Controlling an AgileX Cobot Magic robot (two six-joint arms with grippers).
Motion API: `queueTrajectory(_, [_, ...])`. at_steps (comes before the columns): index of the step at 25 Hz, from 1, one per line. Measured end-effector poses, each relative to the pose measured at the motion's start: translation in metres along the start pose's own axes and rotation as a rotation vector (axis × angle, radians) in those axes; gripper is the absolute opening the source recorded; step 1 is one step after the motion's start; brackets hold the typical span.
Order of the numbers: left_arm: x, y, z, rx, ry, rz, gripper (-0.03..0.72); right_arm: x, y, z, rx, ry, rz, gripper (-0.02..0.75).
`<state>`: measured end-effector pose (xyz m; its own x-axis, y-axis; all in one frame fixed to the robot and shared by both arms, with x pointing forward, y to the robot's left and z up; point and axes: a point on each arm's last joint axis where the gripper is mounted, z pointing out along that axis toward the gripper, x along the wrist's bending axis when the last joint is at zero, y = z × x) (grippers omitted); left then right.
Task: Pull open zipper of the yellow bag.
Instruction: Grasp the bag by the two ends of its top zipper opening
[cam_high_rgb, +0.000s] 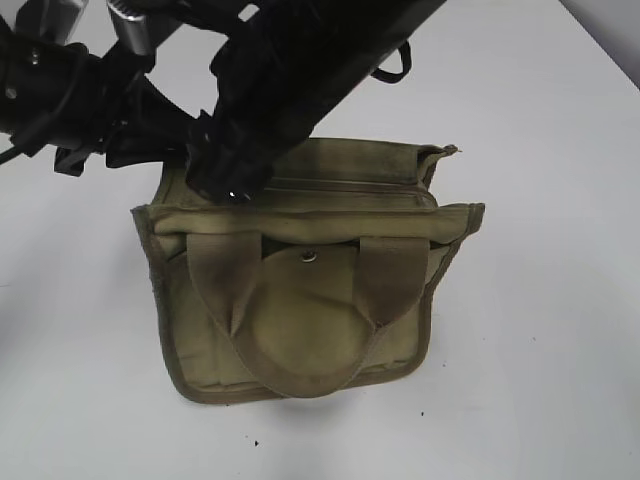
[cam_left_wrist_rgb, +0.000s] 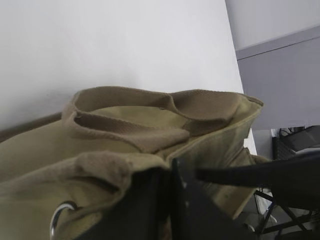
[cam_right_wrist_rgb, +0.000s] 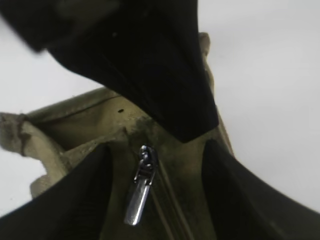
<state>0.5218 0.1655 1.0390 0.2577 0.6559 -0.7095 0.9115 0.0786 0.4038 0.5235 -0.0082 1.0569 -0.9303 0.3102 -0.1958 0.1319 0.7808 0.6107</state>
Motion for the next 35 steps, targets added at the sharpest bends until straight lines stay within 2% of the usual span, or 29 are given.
queueTrajectory(5, [0.000,0.000,0.000,0.006,0.001,0.005,0.026,-0.001,-0.006,0.006,0.061,0.002,-0.040,0.427])
queueTrajectory(15, [0.001,-0.001,0.001,0.015,0.004,0.009,0.025,0.000,-0.015,0.019,0.131,0.023,-0.060,0.128])
queueTrajectory(17, [0.001,-0.001,0.001,0.017,0.003,0.009,0.025,0.000,-0.015,0.019,0.138,0.029,-0.060,0.033])
queueTrajectory(18, [0.001,-0.001,0.001,0.017,0.003,0.009,0.025,0.001,-0.016,0.019,0.143,0.033,-0.059,0.010])
queueTrajectory(26, [0.000,-0.002,0.001,0.030,-0.008,0.007,0.025,-0.003,-0.021,0.005,0.209,0.035,0.002,0.002])
queueTrajectory(35, [-0.002,0.000,0.000,0.022,-0.013,0.008,0.025,-0.053,-0.066,-0.051,0.367,-0.010,0.286,0.002])
